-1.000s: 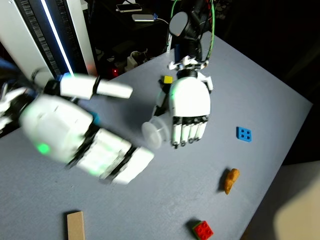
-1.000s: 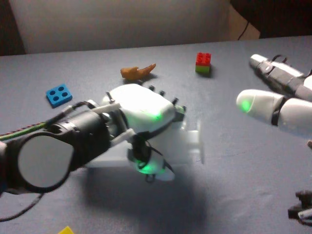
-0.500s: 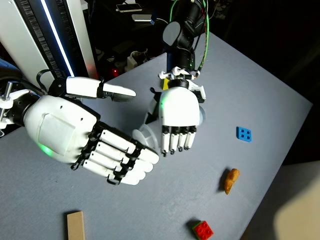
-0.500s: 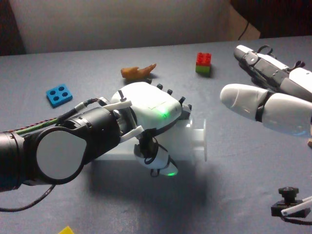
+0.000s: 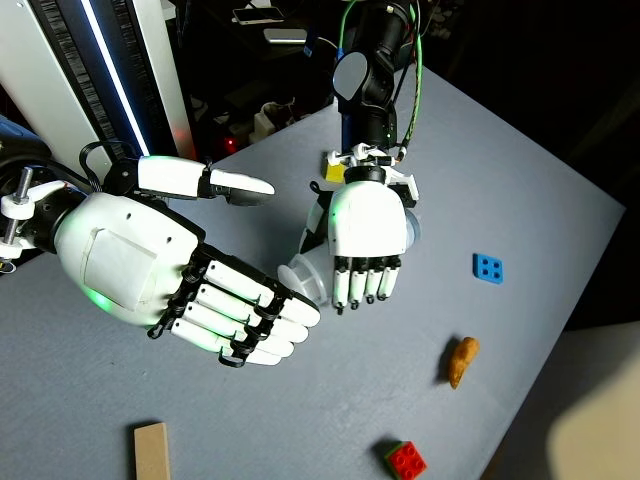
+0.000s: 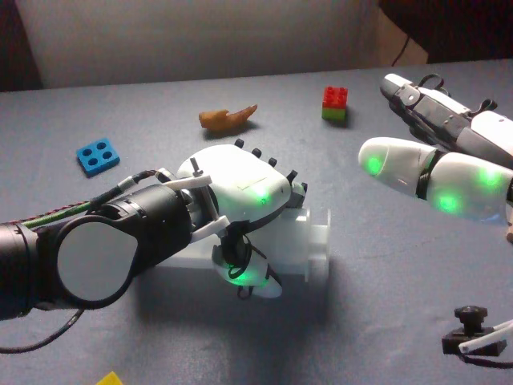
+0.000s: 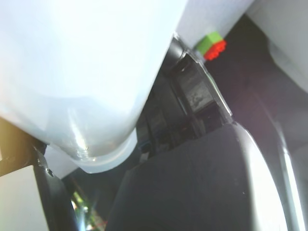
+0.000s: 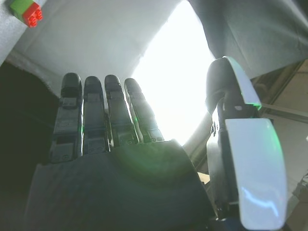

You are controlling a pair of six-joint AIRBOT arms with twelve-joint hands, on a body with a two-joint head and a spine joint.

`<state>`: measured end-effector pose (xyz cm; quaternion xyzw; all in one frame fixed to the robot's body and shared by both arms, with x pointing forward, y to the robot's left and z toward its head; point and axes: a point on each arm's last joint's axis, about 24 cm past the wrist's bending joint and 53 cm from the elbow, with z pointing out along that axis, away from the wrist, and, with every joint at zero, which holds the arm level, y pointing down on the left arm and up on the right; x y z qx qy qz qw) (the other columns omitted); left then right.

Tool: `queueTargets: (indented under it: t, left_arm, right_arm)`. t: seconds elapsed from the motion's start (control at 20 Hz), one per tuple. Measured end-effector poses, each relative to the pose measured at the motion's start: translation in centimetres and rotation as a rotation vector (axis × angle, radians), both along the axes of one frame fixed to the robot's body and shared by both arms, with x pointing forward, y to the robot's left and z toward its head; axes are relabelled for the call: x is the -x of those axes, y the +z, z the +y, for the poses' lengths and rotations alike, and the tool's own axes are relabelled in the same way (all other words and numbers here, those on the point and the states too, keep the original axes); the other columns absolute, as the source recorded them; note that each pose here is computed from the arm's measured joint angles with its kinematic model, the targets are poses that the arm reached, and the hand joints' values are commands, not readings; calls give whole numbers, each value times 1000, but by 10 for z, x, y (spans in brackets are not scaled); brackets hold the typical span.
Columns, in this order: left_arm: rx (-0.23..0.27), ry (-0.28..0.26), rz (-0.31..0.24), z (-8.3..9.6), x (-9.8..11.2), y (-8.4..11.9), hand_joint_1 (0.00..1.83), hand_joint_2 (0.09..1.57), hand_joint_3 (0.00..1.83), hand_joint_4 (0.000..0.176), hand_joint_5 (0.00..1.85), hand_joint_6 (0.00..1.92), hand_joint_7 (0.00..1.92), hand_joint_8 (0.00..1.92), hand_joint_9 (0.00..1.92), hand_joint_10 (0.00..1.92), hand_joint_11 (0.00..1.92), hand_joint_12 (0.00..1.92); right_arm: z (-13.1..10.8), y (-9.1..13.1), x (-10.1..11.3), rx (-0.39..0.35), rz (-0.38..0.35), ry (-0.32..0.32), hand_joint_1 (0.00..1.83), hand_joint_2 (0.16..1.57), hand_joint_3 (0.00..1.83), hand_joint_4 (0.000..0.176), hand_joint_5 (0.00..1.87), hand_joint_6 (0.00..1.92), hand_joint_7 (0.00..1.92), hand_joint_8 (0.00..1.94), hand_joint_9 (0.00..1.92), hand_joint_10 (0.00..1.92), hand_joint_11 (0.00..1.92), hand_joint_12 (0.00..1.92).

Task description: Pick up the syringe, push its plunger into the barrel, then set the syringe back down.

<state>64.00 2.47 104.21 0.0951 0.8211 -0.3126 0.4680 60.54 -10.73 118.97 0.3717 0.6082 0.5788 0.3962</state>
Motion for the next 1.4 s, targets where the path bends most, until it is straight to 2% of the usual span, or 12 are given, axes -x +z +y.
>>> queueTargets:
  t: [0.05, 0.1, 0.15, 0.2, 0.25, 0.3, 0.4, 0.5, 0.65, 0.85, 1.05, 1.4]
  left_arm:
    - [0, 2, -2, 1, 0, 0, 1356, 1149, 4, 0, 804, 1105, 906, 1093, 916, 1311, 804, 1326]
    - [2, 4, -1, 1, 0, -1, 1210, 1184, 4, 0, 808, 1221, 861, 1180, 798, 1056, 702, 1348]
    - [5, 6, 2, 1, 0, -1, 1176, 1199, 0, 19, 815, 1271, 823, 1206, 785, 891, 655, 1324]
    - [10, 10, 6, 1, 0, -1, 1108, 1221, 0, 0, 775, 1290, 791, 658, 785, 703, 612, 1213]
    - [15, 12, 11, 1, 1, -1, 996, 1193, 0, 0, 679, 657, 805, 378, 785, 563, 579, 1145]
    - [17, 13, 14, 1, 1, -1, 922, 1184, 0, 0, 690, 316, 831, 185, 802, 421, 572, 1095]
    - [17, 15, 12, 1, 0, 0, 639, 1205, 0, 0, 572, 37, 700, 14, 690, 157, 365, 1086]
    - [15, 14, 7, 1, 0, 0, 639, 1205, 0, 0, 572, 37, 700, 14, 690, 157, 365, 1086]
    - [13, 9, 9, 0, 2, -1, 389, 1073, 0, 0, 289, 0, 329, 2, 334, 1, 1, 865]
    - [15, -9, 21, -6, 8, -2, 239, 1013, 0, 0, 107, 0, 111, 3, 84, 0, 0, 238]
    - [16, -11, 24, -7, 9, -2, 207, 953, 0, 0, 0, 0, 0, 0, 0, 0, 0, 75]
    - [18, 14, -11, 9, -6, 20, 213, 925, 0, 0, 0, 0, 0, 0, 0, 0, 0, 92]
  right_arm:
    - [1, 0, -1, -1, -2, 1, 300, 1150, 0, 0, 30, 3, 60, 3, 64, 5, 0, 219]
    - [1, 1, -1, -6, -2, -3, 299, 1152, 0, 0, 30, 2, 59, 1, 63, 3, 0, 209]
    - [1, 1, -1, -7, -5, -1, 305, 1151, 0, 0, 31, 2, 51, 0, 59, 1, 0, 205]
    - [2, 2, -2, -8, -5, 0, 293, 1155, 1, 0, 22, 1, 38, 0, 47, 0, 0, 172]
    - [2, 2, -2, -8, -6, 0, 298, 1151, 0, 0, 36, 4, 55, 3, 61, 4, 0, 219]
    - [2, 2, -2, -8, -6, 0, 306, 1146, 0, 0, 46, 4, 65, 4, 70, 5, 0, 261]
    - [2, 2, -2, -8, -5, 0, 299, 1147, 0, 0, 23, 1, 54, 1, 58, 1, 0, 185]
    - [2, 2, -2, -9, -5, -1, 299, 1147, 0, 0, 23, 1, 54, 1, 58, 1, 0, 185]
    - [1, 2, -2, -10, -5, -1, 298, 1157, 2, 0, 4, 0, 35, 2, 42, 2, 0, 135]
    - [-1, 2, -5, -10, -7, -8, 260, 1163, 2, 0, 0, 0, 25, 0, 28, 0, 0, 98]
    - [-1, 2, -5, -13, -4, -9, 271, 1163, 1, 0, 0, 0, 10, 0, 15, 0, 0, 97]
    - [-2, 1, -5, -14, -1, -12, 251, 1168, 1, 0, 0, 0, 7, 2, 4, 1, 0, 1]
